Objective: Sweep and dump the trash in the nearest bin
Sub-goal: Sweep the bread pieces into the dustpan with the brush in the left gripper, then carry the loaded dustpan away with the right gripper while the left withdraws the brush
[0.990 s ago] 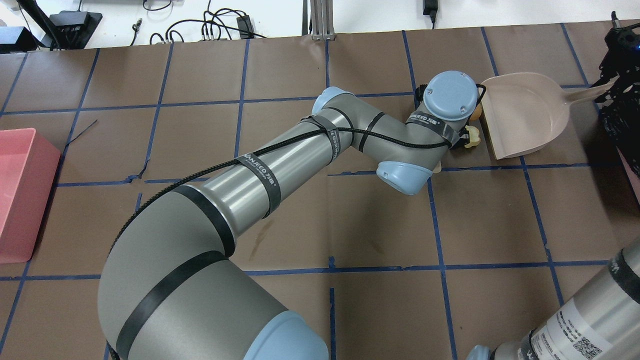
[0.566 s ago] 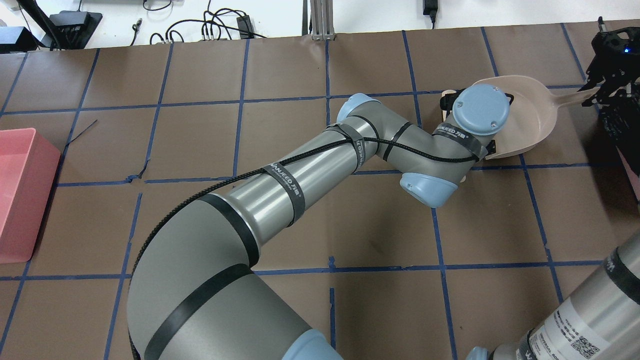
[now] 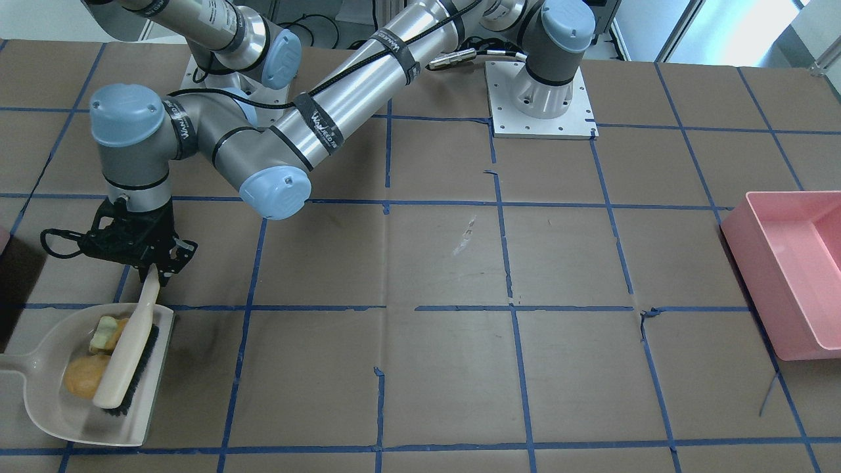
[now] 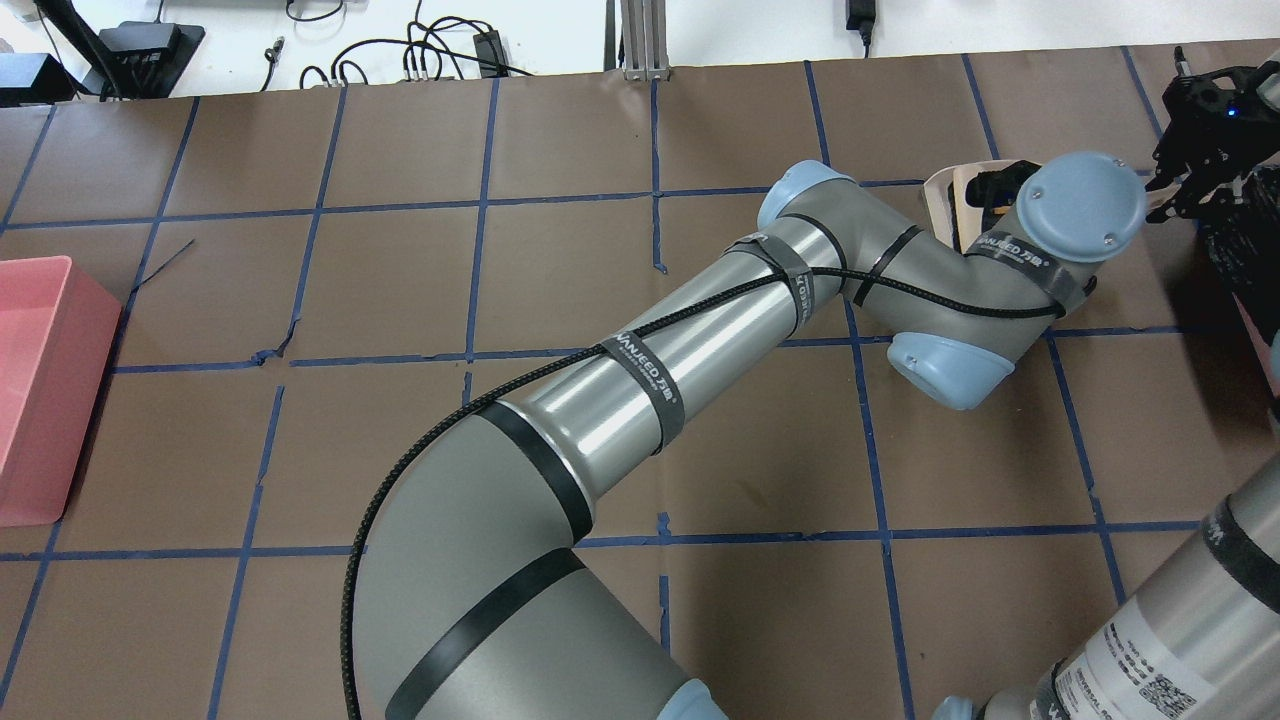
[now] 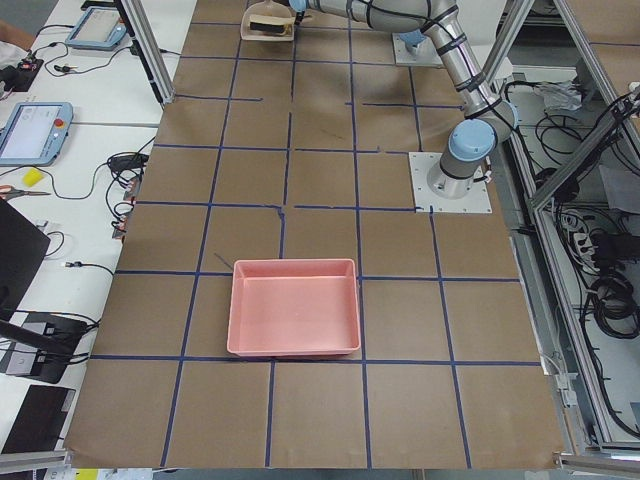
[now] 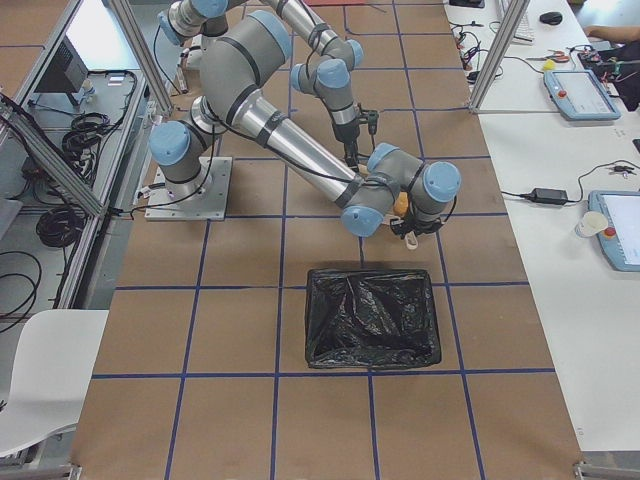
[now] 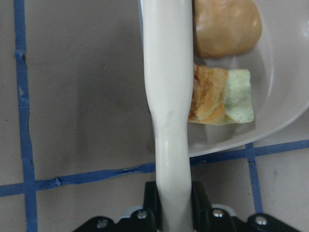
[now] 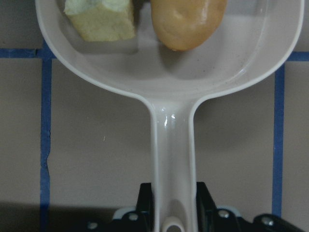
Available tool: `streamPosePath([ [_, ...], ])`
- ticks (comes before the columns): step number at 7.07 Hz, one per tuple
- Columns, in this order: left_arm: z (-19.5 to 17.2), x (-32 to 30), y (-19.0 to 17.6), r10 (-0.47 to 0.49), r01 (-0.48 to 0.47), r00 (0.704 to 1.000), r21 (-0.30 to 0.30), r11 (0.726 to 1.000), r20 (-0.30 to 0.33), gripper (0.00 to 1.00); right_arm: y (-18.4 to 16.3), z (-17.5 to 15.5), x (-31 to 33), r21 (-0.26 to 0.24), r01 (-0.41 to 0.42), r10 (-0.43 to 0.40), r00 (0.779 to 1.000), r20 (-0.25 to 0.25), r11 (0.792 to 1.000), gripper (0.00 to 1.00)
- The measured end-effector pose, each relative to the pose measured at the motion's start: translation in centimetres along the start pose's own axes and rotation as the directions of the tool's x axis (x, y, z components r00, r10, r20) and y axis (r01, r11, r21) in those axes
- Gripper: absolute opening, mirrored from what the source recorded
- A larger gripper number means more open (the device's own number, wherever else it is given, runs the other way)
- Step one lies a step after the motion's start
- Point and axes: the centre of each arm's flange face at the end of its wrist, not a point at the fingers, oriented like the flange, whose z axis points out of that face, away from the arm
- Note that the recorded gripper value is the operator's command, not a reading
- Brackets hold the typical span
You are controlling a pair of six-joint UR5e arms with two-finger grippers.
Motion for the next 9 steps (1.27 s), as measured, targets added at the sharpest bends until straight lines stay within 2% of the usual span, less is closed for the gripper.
streamPosePath([
  [2,-2.9,1.8,-0.3,-0.011,0.011,1.0,0.003,1.0,-0.006,0.0,0.0,0.0,0.0,0.001,0.0,0.0,1.0,0.001,1.0,0.0],
  [4,-4.5,0.3,-0.5,0.045,-0.044,0.999,-0.027,0.999,0.028,0.0,0.0,0.0,0.0,0.003,0.001,-0.001,1.0,-0.002,1.0,0.0],
  [6,-5.1,-8.0,-4.2,0.096,-0.089,0.991,-0.079,0.993,0.098,0.0,-0.1,0.0,0.0,0.015,-0.001,0.001,1.0,-0.006,1.0,0.0],
  [7,-6.7,-13.8,-6.6,0.118,-0.105,0.985,-0.103,0.989,0.125,0.0,-0.1,-0.1,0.0,0.027,-0.005,0.005,1.0,-0.012,1.0,0.0],
  [9,-11.1,-24.6,-9.0,0.114,-0.089,0.978,-0.148,0.985,0.172,0.0,0.4,-1.3,-0.7,0.093,-0.035,0.038,0.999,-0.031,0.995,0.0],
])
